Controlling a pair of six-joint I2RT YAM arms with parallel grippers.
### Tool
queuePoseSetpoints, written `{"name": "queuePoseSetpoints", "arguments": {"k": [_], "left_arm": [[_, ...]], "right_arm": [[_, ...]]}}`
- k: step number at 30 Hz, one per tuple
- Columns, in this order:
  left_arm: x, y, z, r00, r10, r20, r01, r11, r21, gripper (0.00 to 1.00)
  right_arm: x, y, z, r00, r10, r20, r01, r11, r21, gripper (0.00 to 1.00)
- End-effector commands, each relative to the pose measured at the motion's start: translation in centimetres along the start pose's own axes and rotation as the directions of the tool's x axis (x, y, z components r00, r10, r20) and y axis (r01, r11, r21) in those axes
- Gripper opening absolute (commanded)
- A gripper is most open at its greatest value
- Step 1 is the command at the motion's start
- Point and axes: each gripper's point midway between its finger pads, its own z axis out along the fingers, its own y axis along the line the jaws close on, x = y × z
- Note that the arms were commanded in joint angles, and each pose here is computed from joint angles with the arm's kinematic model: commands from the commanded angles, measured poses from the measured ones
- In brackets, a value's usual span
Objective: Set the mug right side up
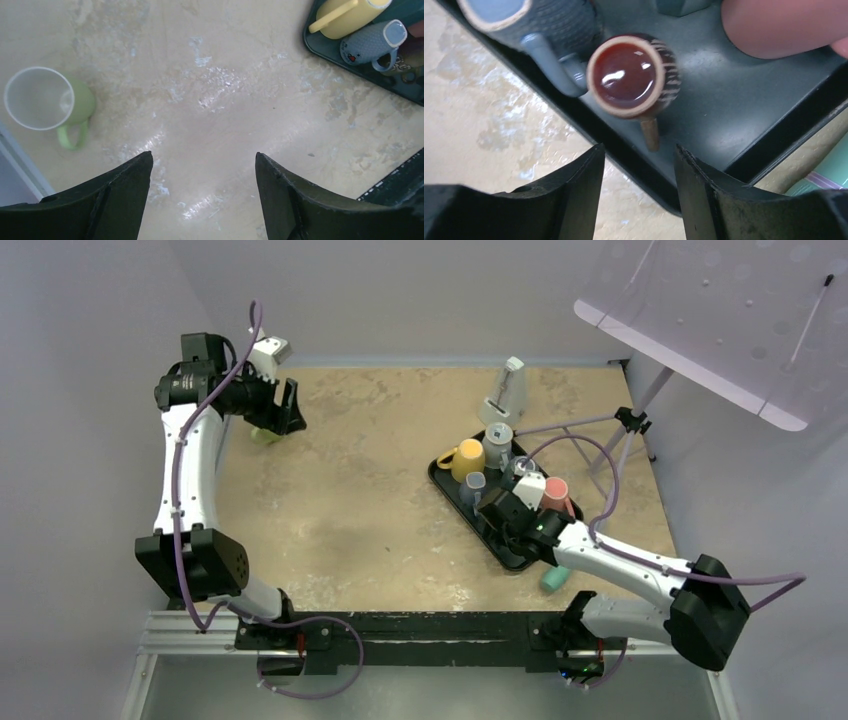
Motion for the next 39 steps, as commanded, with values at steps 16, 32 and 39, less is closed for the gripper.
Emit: {"name": "queuePoseSetpoints", "arguments": {"k": [16,32,39], "left_arm": [[-1.4,-2.6,-1.4,0.995,-0.053,0.083,0.046,0.995,0.086,0.77],[-0.6,-4.6,-1.0,0.989,-0.146,0.025,0.138,0.971,0.197,0.77],[-2.5,-10.1,-1.5,0.984,-0.177,0.028,0.154,0.915,0.372,0.77]], "right_arm": [[-1.2,-0.6,5.4,0.997,0.008,0.082,-0.015,0.996,0.089,0.32],[-5.4,1.0,1.7,0.985,0.09,0.148,-0.089,0.996,-0.014,0.0],[-10.1,4.0,-5.1,0.956,0.206,0.21,-0.138,0.945,-0.298,0.0]]}}
